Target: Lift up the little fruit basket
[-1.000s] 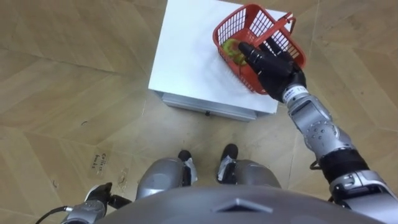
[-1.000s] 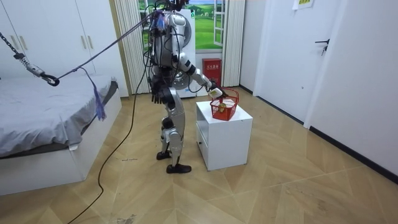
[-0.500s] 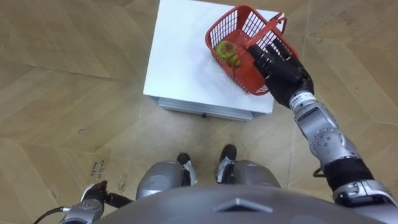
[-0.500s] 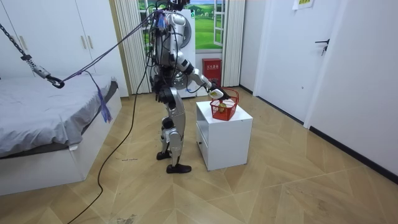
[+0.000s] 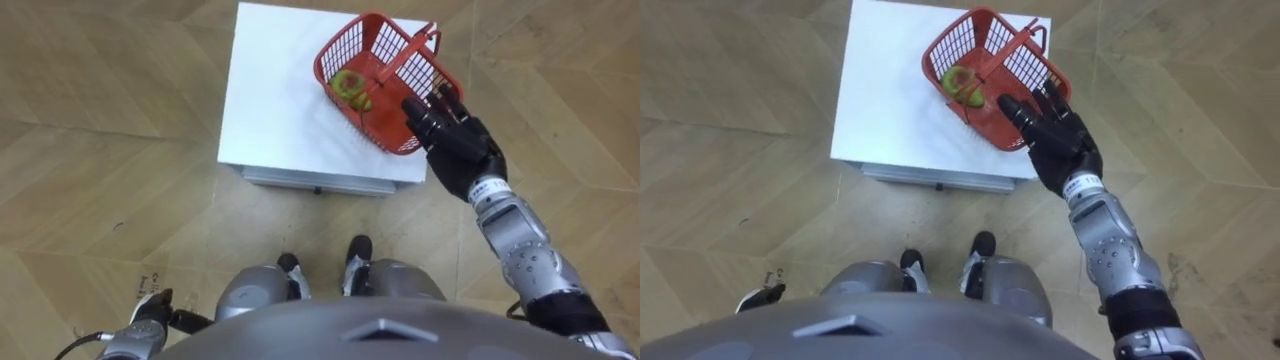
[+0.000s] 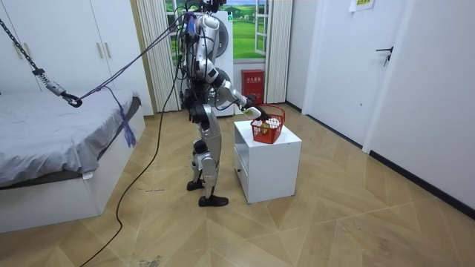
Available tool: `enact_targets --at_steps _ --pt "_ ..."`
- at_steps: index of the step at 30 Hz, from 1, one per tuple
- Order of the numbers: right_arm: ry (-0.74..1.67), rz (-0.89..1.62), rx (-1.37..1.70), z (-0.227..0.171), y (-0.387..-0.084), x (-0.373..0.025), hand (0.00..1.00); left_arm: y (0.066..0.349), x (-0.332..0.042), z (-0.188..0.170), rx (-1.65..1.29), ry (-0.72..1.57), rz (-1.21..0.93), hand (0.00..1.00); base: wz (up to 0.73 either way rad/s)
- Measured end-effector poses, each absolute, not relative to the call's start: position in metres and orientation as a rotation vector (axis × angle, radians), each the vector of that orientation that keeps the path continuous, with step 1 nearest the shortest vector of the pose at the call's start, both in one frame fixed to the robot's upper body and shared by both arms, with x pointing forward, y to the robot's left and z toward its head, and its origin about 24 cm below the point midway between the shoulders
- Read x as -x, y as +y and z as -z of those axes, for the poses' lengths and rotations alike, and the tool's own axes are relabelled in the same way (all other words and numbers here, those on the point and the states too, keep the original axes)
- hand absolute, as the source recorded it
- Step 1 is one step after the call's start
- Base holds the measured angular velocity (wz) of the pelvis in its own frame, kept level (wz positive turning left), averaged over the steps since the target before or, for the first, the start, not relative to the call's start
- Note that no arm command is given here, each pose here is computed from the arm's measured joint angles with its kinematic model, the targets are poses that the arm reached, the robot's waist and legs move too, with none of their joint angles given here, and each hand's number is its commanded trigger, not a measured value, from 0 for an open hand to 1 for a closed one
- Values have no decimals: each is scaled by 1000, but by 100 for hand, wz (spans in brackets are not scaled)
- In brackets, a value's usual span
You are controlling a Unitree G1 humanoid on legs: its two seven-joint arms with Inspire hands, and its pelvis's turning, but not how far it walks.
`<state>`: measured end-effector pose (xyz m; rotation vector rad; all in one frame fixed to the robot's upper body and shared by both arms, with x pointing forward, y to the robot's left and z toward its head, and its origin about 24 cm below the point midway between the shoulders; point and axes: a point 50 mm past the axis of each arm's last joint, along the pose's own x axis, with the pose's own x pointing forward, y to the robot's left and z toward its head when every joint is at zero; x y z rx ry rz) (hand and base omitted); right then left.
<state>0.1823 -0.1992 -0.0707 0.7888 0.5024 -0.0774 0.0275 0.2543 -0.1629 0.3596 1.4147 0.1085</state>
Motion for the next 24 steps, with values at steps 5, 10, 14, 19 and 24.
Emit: enact_targets --at_steps 5,10,14,19,24 --pt "525 97 -790 75 -201 -172 0 257 -26 162 -341 1404 -136 0 -9" --pt "538 115 -767 79 -207 -162 0 257 -23 161 -333 1391 -145 0 -2" --pt "592 161 -672 88 -217 -148 0 261 -24 159 -322 1376 -193 0 2" --pt "778 294 -441 113 -234 -118 0 266 -19 158 -320 1381 -258 0 -1" --pt "1003 405 -277 139 -251 -75 0 266 -17 157 -328 1370 -280 0 0"
